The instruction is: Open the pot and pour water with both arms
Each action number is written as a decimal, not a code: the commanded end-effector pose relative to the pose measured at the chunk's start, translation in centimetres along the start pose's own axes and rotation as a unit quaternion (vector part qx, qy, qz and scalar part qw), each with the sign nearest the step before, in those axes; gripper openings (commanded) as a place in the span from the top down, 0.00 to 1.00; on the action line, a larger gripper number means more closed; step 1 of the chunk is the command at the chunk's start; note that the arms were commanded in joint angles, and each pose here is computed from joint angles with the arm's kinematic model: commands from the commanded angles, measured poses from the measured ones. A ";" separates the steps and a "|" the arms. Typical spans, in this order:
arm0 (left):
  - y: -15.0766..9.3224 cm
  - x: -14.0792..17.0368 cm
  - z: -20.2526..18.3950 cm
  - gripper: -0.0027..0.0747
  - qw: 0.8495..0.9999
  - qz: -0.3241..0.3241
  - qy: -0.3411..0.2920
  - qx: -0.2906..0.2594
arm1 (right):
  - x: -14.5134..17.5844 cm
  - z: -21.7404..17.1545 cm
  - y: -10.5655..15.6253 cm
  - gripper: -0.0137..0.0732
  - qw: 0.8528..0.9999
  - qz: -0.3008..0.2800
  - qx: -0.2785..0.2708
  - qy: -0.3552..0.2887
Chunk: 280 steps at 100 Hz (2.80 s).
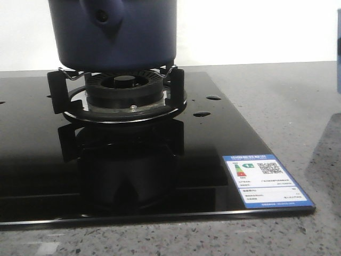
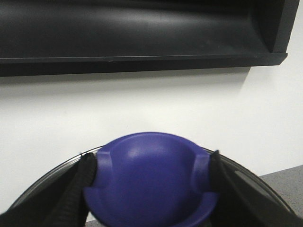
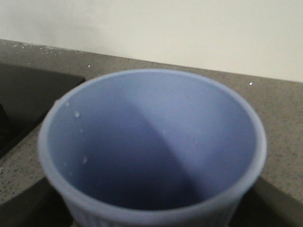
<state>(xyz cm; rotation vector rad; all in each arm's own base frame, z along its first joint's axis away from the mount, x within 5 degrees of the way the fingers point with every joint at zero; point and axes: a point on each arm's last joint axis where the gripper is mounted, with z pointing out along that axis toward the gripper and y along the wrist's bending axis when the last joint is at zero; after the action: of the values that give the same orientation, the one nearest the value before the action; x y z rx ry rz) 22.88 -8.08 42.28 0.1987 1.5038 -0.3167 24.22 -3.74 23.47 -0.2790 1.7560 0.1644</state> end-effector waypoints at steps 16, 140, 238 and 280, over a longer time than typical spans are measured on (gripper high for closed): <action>0.2 -2.8 -1.0 0.45 0.997 -0.001 -0.078 -0.014 | -0.5 0.9 -0.3 0.43 0.997 0.016 -0.025 -0.070; 0.2 -2.8 -1.0 0.45 0.997 -0.001 -0.078 -0.014 | 0.6 -3.7 1.7 0.09 0.999 0.012 0.052 0.012; -7.3 4.1 5.6 0.45 0.995 0.028 -0.025 0.094 | 1.3 -8.9 5.8 0.09 0.997 -0.005 0.065 -0.047; -7.5 5.1 6.3 0.45 0.995 0.031 -0.008 0.094 | 1.3 -8.9 6.0 0.09 0.997 -0.006 0.060 -0.046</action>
<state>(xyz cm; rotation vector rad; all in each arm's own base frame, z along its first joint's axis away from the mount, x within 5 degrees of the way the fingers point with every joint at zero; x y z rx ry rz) 27.07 -18.03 34.77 0.4591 1.6174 -0.4026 13.74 -0.62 22.66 -0.1855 1.7289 0.0368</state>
